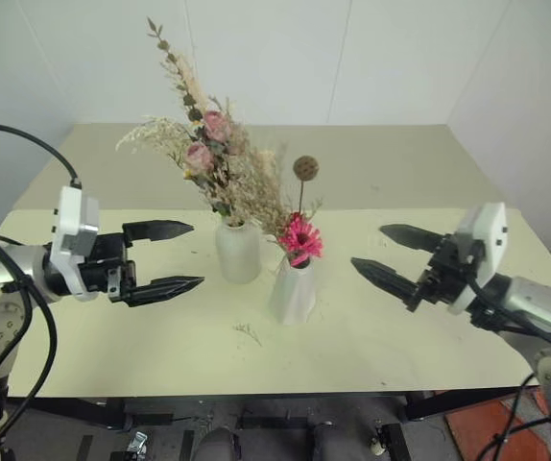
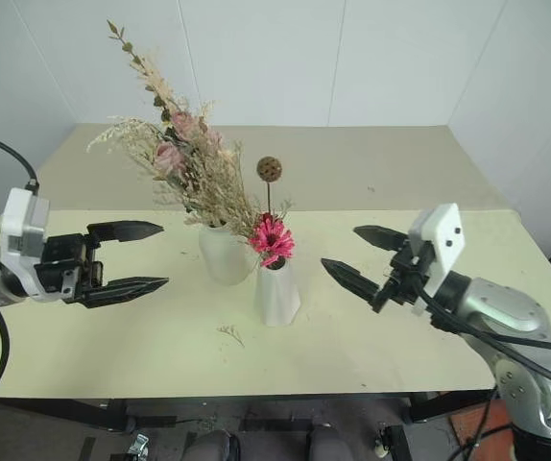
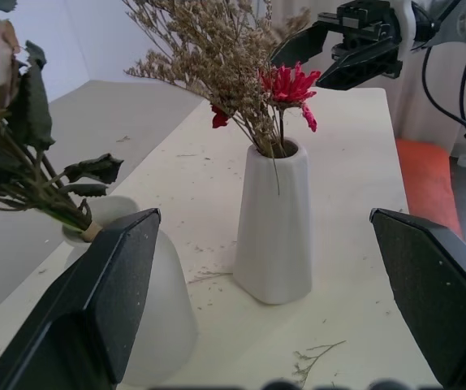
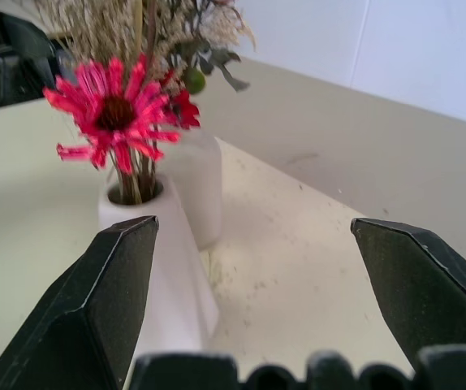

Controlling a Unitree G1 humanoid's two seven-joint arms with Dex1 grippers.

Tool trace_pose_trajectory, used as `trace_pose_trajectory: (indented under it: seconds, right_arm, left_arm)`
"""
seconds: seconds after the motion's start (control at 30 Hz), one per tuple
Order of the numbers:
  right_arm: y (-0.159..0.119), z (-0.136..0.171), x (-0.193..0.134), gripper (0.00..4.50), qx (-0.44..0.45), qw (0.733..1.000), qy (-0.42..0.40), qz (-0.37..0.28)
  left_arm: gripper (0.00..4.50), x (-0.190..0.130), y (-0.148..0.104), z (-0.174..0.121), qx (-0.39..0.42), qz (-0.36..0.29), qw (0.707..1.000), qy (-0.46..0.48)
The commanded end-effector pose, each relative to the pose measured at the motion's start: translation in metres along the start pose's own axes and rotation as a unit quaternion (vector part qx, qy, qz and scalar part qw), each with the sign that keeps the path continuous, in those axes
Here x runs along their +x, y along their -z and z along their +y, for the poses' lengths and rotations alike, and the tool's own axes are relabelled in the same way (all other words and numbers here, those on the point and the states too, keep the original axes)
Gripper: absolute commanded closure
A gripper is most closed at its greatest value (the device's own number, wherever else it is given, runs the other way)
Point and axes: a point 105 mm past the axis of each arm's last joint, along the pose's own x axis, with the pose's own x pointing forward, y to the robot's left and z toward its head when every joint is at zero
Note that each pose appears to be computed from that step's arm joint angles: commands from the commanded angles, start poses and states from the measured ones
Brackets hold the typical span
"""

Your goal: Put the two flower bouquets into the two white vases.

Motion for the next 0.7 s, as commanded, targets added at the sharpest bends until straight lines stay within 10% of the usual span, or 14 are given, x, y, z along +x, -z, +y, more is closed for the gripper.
trace_pose_trajectory:
  seconds: [0.03, 0.7]
  right_arm:
    - [-0.01, -0.009, -0.015, 0.01, -0.034, 0.999, 0.016, -0.004]
    - [-0.013, -0.044, -0.045, 0.01, -0.085, 0.993, 0.063, 0.05]
  left_arm:
    - [0.0, -0.005, -0.012, -0.002, 0.023, -0.005, 1.0, -0.011]
    - [0.0, -0.006, -0.008, -0.002, 0.022, -0.01, 0.999, -0.04]
